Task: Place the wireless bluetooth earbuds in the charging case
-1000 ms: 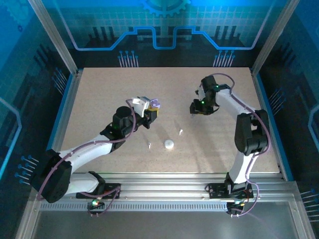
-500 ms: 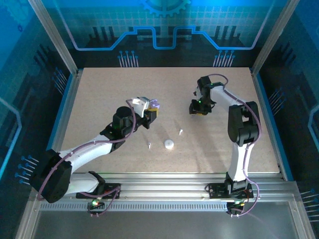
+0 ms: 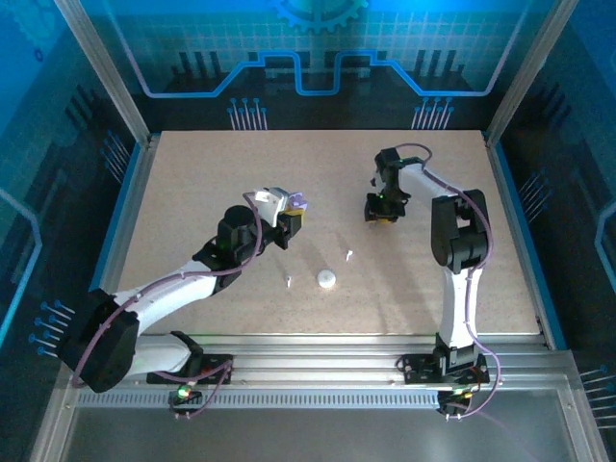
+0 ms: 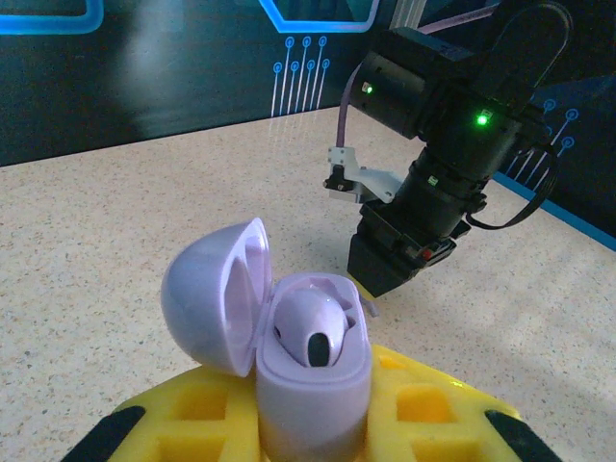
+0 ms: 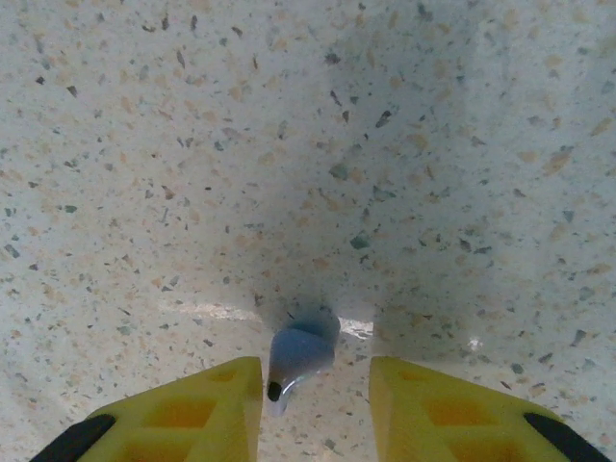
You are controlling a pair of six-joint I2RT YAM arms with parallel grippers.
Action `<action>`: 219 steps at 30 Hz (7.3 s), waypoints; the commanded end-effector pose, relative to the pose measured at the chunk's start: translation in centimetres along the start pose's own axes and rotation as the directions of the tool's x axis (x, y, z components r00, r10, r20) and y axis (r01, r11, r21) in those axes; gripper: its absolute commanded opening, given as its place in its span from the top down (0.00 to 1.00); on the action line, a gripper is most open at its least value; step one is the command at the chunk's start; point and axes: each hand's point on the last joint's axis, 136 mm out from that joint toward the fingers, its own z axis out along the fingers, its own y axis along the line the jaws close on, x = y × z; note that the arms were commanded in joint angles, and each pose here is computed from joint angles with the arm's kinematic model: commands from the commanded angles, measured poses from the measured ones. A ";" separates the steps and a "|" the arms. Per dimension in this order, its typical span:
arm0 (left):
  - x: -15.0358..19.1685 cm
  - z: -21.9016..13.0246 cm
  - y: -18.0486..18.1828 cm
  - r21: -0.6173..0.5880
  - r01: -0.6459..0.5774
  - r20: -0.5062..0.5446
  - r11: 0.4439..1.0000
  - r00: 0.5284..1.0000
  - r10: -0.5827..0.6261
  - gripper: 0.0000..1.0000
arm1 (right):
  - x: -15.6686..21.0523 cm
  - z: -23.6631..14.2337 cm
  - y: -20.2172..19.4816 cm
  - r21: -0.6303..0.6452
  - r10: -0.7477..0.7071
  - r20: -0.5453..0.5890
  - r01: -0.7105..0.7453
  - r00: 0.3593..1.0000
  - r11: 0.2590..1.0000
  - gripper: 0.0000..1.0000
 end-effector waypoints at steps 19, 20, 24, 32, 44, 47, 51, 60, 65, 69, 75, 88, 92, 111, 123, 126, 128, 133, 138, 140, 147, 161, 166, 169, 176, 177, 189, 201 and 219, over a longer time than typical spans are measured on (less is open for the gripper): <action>-1.1 -0.3 0.4 -0.017 -0.018 0.027 1.000 0.999 0.019 0.83 | 0.0 2.3 0.3 0.051 -0.048 -0.047 0.051 0.998 0.997 0.71; -1.1 -0.3 0.4 -0.016 -0.018 0.026 1.000 0.999 0.019 0.83 | 0.0 2.3 0.3 0.051 -0.047 -0.049 0.050 0.998 0.997 0.72; -1.1 -0.2 0.4 -0.018 -0.019 0.021 1.000 1.000 0.019 0.83 | 0.1 2.3 0.4 0.051 -0.050 -0.052 0.053 0.997 0.997 0.74; -1.8 0.3 0.1 0.001 -0.040 0.009 0.999 0.999 0.040 0.83 | 0.8 2.1 0.7 0.034 -0.035 -0.050 0.036 0.998 0.999 0.77; -0.4 2.6 -2.4 0.082 -0.038 -0.049 0.996 0.998 0.042 0.84 | 3.9 -0.2 1.1 -0.035 -0.003 0.023 0.004 1.000 0.999 0.78; 0.2 3.4 -3.1 0.102 -0.035 -0.063 0.994 0.997 0.042 0.84 | 4.4 -1.0 1.2 -0.071 0.018 0.051 -0.015 0.999 0.997 0.78; 1.0 4.7 -3.8 0.128 -0.028 -0.079 0.991 0.996 0.038 0.85 | 5.1 -2.1 1.1 -0.089 0.040 0.104 -0.031 0.994 0.996 0.79; 3.4 7.7 -5.5 0.194 -0.029 -0.109 0.981 0.993 0.051 0.85 | 6.6 -4.7 1.5 -0.151 0.083 0.194 -0.054 0.977 0.987 0.80; 4.7 9.4 -6.2 0.222 -0.045 -0.133 0.974 0.988 0.075 0.86 | 7.2 -5.9 1.9 -0.197 0.111 0.236 -0.064 0.965 0.978 0.80; 5.6 10.9 -6.7 0.231 -0.063 -0.146 0.971 0.984 0.099 0.86 | 7.5 -6.9 1.9 -0.210 0.118 0.251 -0.065 0.961 0.976 0.80; 6.4 11.8 -7.6 0.250 -0.072 -0.139 0.965 0.984 0.110 0.86 | 7.0 -9.4 2.3 -0.239 0.121 0.304 -0.047 0.945 0.970 0.81; 6.5 11.9 -9.3 0.290 -0.142 -0.100 0.947 0.979 0.177 0.86 | 5.8 -14.6 4.2 -0.383 0.216 0.477 -0.020 0.852 0.924 0.81; 6.3 11.8 -9.5 0.291 -0.159 -0.084 0.943 0.978 0.190 0.86 | 5.6 -15.6 5.3 -0.428 0.235 0.507 0.005 0.829 0.904 0.81; 4.4 11.7 -10.1 0.302 -0.149 -0.034 0.942 0.985 0.167 0.86 | 5.6 -14.2 7.5 -0.467 0.239 0.481 0.017 0.844 0.884 0.81; 3.2 11.4 -10.2 0.296 -0.126 0.007 0.947 0.992 0.129 0.86 | 5.7 -14.3 8.1 -0.467 0.228 0.491 0.033 0.841 0.884 0.81; 3.0 11.3 -10.1 0.293 -0.127 0.013 0.948 0.992 0.129 0.86 | 5.7 -14.2 8.2 -0.466 0.227 0.491 0.033 0.841 0.884 0.81; 2.9 11.3 -10.1 0.290 -0.128 0.018 0.948 0.992 0.129 0.86 | 5.7 -14.1 8.3 -0.464 0.225 0.491 0.034 0.841 0.885 0.81; 2.4 11.1 -10.1 0.287 -0.133 0.032 0.949 0.991 0.130 0.86 | 5.9 -13.7 8.0 -0.433 0.214 0.490 0.023 0.845 0.901 0.81; 1.9 11.0 -10.2 0.285 -0.134 0.046 0.949 0.991 0.126 0.86 | 6.2 -13.4 7.8 -0.395 0.198 0.495 0.016 0.846 0.919 0.81; 1.8 11.0 -10.2 0.286 -0.134 0.048 0.949 0.991 0.126 0.86 | 6.2 -13.5 7.6 -0.383 0.198 0.502 0.012 0.842 0.924 0.81; 1.6 10.7 -10.3 0.288 -0.134 0.054 0.948 0.991 0.124 0.86 | 5.8 -13.8 7.3 -0.376 0.209 0.523 0.004 0.826 0.927 0.81; 1.1 10.6 -10.3 0.283 -0.144 0.065 0.948 0.989 0.131 0.86 | 5.6 -14.6 7.7 -0.388 0.208 0.533 0.019 0.820 0.922 0.82; 0.9 10.5 -10.3 0.283 -0.145 0.065 0.948 0.989 0.132 0.86 | 5.6 -14.8 7.8 -0.393 0.207 0.533 0.023 0.820 0.919 0.81; 0.7 10.3 -10.3 0.281 -0.150 0.069 0.948 0.988 0.136 0.86 | 5.7 -14.9 8.0 -0.398 0.205 0.532 0.029 0.821 0.917 0.81; 0.3 10.0 -10.4 0.282 -0.159 0.077 0.946 0.987 0.143 0.86 | 5.9 -15.3 8.3 -0.416 0.214 0.539 0.037 0.815 0.909 0.81; 0.3 10.0 -10.4 0.282 -0.160 0.075 0.946 0.987 0.144 0.86 | 5.9 -15.4 8.3 -0.419 0.218 0.539 0.035 0.814 0.907 0.81; 0.2 10.0 -10.5 0.286 -0.167 0.077 0.944 0.986 0.151 0.85 | 6.1 -16.1 8.4 -0.428 0.220 0.551 0.046 0.805 0.903 0.75; 0.6 10.0 -10.5 0.286 -0.166 0.064 0.944 0.986 0.154 0.85 | 6.2 -18.3 8.7 -0.450 0.226 0.585 0.080 0.779 0.889 0.69; -0.6 8.6 -11.2 0.320 -0.184 0.108 0.929 0.982 0.157 0.85 | 8.1 -21.9 7.2 -0.528 0.185 0.635 0.247 0.750 0.812 0.65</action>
